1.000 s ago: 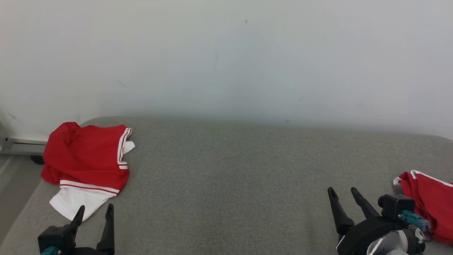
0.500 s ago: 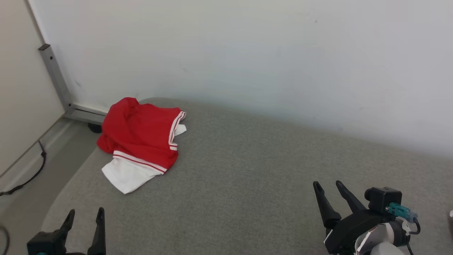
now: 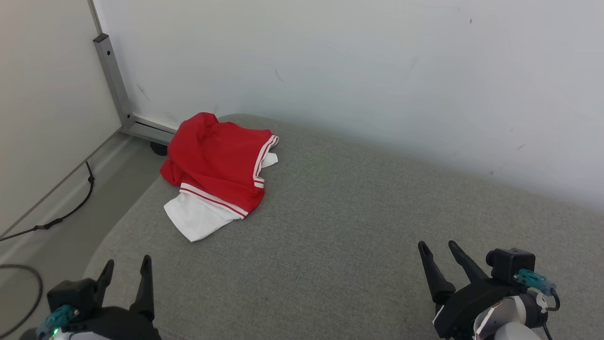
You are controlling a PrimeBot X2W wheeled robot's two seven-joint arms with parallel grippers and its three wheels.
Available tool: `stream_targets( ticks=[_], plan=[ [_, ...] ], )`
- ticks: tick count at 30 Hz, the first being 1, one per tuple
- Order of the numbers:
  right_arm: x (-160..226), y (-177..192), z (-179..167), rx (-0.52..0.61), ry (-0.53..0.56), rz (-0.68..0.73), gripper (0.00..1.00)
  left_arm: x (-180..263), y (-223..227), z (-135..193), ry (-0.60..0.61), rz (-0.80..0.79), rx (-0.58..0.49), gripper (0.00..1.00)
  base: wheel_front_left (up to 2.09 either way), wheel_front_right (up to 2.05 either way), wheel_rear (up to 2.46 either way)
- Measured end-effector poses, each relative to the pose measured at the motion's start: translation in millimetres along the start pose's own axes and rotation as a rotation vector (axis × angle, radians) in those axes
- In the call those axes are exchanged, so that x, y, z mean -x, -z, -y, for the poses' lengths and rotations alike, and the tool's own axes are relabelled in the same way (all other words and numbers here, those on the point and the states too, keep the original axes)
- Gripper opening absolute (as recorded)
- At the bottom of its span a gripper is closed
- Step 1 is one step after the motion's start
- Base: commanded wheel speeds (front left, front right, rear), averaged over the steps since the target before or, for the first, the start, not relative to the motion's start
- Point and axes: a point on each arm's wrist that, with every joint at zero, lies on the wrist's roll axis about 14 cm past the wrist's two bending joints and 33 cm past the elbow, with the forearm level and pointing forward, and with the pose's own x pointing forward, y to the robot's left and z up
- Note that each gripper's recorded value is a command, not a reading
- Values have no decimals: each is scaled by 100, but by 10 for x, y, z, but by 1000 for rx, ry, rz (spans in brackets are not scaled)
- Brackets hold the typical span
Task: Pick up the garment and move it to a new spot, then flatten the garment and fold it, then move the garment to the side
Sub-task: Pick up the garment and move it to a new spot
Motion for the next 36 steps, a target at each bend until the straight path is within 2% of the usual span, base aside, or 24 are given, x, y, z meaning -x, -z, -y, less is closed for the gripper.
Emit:
stream_targets(
  ticks=[5, 9, 12, 16, 21, 28, 36],
  plan=[
    [12, -12, -12, -1, -9, 6, 100, -157, 159, 44, 17, -109, 27, 100, 0, 0, 0],
    [44, -3, -94, 20, -50, 6, 100, -396, 120, 166, 57, -152, 45, 100, 0, 0, 0],
    [79, 42, -57, 31, -57, -9, 100, -533, 199, 307, 121, -223, 13, 100, 0, 0, 0],
    [80, -28, 49, 43, -49, 3, 100, -725, 319, 387, 146, -314, -22, 100, 0, 0, 0],
    [111, -142, 238, 77, -26, 26, 100, -1070, 267, 527, 163, -349, -34, 100, 0, 0, 0],
    [77, -332, 529, 56, 31, 81, 100, -1458, 435, 797, 170, -439, -50, 100, 0, 0, 0],
    [7, -317, 746, 9, 37, 71, 100, -1869, 693, 1075, 162, -535, -45, 100, 0, 0, 0]
  ],
)
